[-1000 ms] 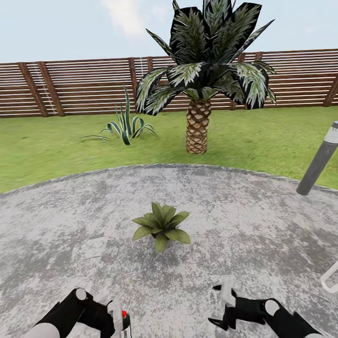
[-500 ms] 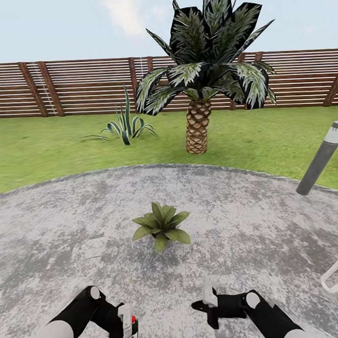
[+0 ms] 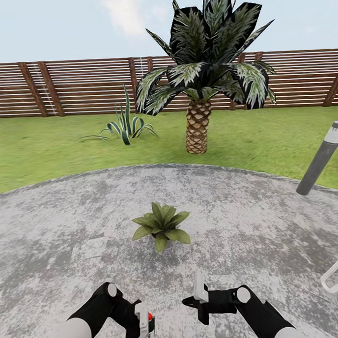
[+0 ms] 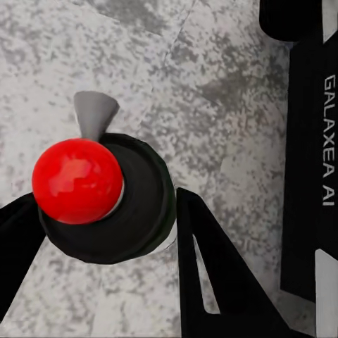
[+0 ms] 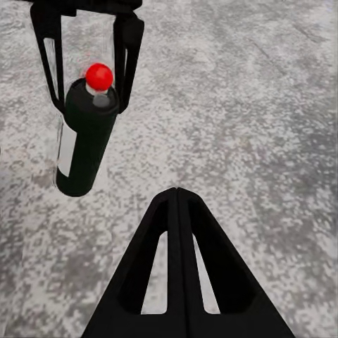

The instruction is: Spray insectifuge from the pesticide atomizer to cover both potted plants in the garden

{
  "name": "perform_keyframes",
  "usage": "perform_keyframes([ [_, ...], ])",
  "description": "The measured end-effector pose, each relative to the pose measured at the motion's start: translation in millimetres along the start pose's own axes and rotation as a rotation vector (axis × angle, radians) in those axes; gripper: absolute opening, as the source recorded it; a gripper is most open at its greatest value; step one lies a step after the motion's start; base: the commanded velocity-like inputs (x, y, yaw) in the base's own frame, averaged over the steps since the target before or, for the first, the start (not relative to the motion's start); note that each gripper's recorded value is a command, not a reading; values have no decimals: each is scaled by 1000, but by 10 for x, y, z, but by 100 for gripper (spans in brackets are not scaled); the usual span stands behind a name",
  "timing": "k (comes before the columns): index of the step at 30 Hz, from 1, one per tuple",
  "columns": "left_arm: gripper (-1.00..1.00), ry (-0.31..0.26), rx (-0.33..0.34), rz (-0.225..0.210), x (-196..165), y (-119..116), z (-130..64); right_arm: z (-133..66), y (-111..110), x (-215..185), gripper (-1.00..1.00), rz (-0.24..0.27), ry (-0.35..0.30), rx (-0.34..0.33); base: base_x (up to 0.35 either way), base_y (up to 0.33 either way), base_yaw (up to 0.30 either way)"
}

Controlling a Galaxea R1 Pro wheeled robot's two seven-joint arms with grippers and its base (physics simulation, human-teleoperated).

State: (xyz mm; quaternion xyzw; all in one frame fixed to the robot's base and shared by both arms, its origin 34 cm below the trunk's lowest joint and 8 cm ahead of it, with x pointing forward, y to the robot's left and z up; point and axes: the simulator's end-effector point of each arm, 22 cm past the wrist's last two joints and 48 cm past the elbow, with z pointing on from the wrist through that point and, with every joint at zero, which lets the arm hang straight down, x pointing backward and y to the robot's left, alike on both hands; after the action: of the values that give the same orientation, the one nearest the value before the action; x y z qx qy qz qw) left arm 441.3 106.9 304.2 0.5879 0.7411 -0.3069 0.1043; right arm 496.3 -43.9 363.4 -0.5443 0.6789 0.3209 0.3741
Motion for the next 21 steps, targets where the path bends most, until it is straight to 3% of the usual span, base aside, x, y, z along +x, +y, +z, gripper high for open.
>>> perform_keyframes([
  [9, -100, -60, -49, 40, -464, 66, 145, 38, 16, -46, -100, 0, -9, -3, 0, 0, 0],
  [19, -100, -86, -75, 47, -596, 71, 229, 111, 52, -126, -100, 0, -24, -10, 0, 0, 0],
  [20, -100, -94, -75, 57, -626, 67, 232, 111, 52, -126, -100, 1, -25, -9, 0, 0, 0],
  [21, -100, -121, -69, 93, -726, 43, 243, 111, 53, -126, -100, 0, -25, -10, 0, 0, 0],
])
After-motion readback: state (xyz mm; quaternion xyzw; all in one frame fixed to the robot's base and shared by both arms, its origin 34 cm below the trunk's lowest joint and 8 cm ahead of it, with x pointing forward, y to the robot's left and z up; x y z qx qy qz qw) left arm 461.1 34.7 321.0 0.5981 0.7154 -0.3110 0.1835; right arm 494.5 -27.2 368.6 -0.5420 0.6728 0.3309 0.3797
